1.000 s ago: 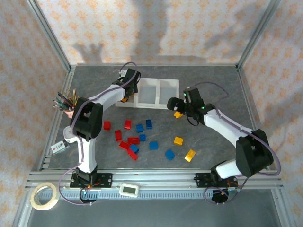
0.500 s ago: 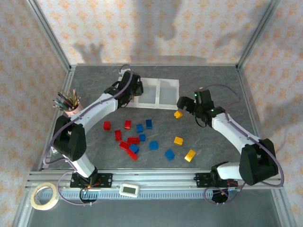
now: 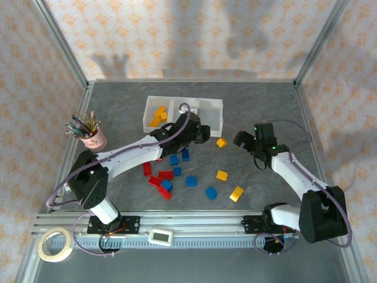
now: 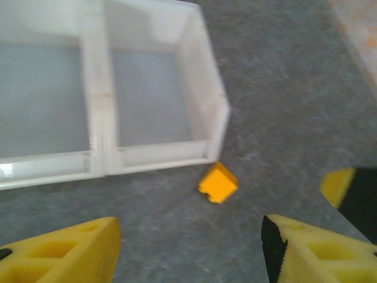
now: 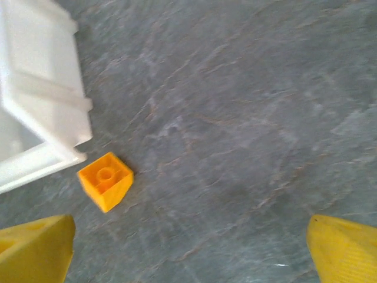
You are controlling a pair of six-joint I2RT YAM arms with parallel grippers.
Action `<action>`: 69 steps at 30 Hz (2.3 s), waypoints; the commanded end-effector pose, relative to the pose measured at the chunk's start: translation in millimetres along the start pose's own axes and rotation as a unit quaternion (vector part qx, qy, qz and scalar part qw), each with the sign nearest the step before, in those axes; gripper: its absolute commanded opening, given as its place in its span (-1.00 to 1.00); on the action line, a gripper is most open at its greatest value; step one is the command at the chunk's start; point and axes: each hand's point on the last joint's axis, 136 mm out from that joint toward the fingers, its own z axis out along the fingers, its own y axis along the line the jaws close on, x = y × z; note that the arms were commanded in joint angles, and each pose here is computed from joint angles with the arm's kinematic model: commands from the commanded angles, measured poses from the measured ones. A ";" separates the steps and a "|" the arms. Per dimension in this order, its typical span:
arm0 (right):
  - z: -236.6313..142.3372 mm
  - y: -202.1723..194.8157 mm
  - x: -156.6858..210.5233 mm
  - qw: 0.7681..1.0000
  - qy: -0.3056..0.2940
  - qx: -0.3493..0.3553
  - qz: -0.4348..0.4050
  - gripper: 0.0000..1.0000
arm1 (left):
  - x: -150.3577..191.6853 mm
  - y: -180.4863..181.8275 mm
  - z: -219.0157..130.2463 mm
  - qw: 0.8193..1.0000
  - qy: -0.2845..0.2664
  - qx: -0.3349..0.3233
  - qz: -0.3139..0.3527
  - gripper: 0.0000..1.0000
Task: Sort the legos into containers by color
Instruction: Pick up the lego from the center of the table.
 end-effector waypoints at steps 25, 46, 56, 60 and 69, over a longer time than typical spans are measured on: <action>7.2 -21.1 -25.3 0.998 -0.003 -0.004 0.057 1.00 | 64.3 -32.2 142.3 0.979 0.057 -0.071 0.182 0.57; 5.1 -22.0 -25.1 0.999 -0.005 -0.002 0.054 1.00 | 90.6 -28.0 178.9 0.979 0.085 -0.067 0.174 0.12; 3.9 -20.7 -25.7 0.998 -0.006 -0.005 0.055 1.00 | 86.6 -29.9 168.0 0.978 0.084 -0.062 0.178 -0.41; 0.6 -19.6 -28.9 0.999 -0.010 -0.004 0.050 1.00 | 78.0 -36.9 159.3 0.981 0.079 -0.049 0.172 -0.56; -8.6 -8.4 -35.1 0.999 -0.008 -0.020 0.031 1.00 | 60.0 -49.0 115.1 0.987 0.071 -0.014 0.147 -0.73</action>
